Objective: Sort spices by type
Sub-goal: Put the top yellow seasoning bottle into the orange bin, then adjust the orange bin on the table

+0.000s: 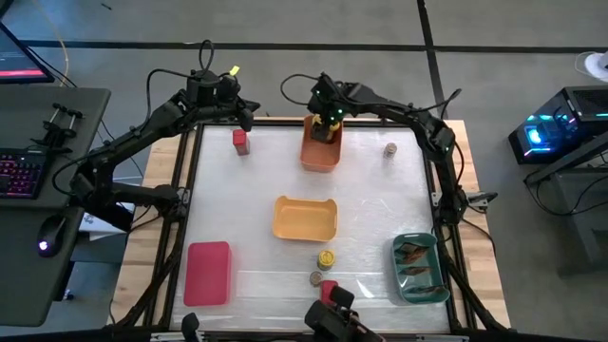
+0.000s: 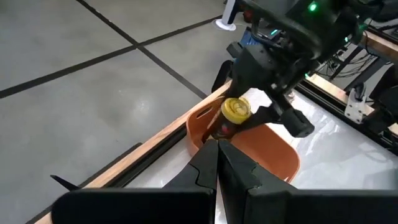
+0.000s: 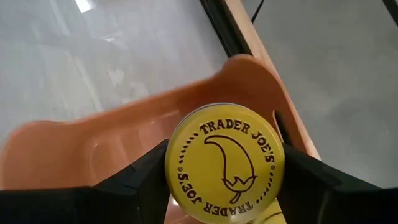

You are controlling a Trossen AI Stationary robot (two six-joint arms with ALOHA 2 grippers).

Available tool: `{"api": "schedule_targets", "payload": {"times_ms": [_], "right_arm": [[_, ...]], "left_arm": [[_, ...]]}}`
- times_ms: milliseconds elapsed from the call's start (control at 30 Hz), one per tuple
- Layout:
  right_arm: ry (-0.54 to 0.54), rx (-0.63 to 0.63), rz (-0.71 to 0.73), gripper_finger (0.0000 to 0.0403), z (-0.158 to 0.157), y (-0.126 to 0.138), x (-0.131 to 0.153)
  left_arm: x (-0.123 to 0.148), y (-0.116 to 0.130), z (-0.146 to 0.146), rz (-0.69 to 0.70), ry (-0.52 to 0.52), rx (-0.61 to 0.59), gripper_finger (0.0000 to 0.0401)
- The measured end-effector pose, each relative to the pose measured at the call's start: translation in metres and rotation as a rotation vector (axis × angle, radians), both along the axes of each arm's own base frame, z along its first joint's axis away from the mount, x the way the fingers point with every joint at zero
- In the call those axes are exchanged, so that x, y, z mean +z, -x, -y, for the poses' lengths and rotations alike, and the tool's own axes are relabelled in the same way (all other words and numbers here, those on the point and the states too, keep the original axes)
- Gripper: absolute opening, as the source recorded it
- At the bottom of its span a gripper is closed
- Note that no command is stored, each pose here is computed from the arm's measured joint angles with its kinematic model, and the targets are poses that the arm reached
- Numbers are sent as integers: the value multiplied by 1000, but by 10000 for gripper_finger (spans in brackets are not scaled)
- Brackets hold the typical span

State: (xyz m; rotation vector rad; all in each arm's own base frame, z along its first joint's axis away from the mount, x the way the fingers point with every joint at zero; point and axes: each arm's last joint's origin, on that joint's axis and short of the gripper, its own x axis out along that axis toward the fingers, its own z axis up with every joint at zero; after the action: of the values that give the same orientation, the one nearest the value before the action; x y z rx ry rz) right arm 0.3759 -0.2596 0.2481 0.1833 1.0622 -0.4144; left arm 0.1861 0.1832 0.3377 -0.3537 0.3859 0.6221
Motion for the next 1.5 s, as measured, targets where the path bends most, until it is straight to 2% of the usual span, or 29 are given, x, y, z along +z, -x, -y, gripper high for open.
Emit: {"api": "schedule_targets", "payload": {"times_ms": [233,433,767,1100,1233,1300,1367,1500], "right_arm": [[17,-33,11,227,2,-1,-5],[31,-42,9,296,2,-1,-4],[41,-35,24,305,0,-4,-2],[14,43,125,306,-2,-7,47],[-93,71,213,306,-7,-10,57],[-145,101,232,304,-16,-14,57],[-153,125,211,291,-28,-21,54],[-113,151,136,224,-56,-35,38]], "left_arm": [[0,0,0,1,2,1,0],[0,0,0,8,15,7,0],[-1,0,0,0,22,6,0],[-3,1,1,-27,26,-3,0],[-4,1,1,-30,27,-3,0],[-4,1,1,-32,30,-4,0],[-5,2,2,-50,32,-10,0],[-10,4,4,-101,52,-23,0]]}}
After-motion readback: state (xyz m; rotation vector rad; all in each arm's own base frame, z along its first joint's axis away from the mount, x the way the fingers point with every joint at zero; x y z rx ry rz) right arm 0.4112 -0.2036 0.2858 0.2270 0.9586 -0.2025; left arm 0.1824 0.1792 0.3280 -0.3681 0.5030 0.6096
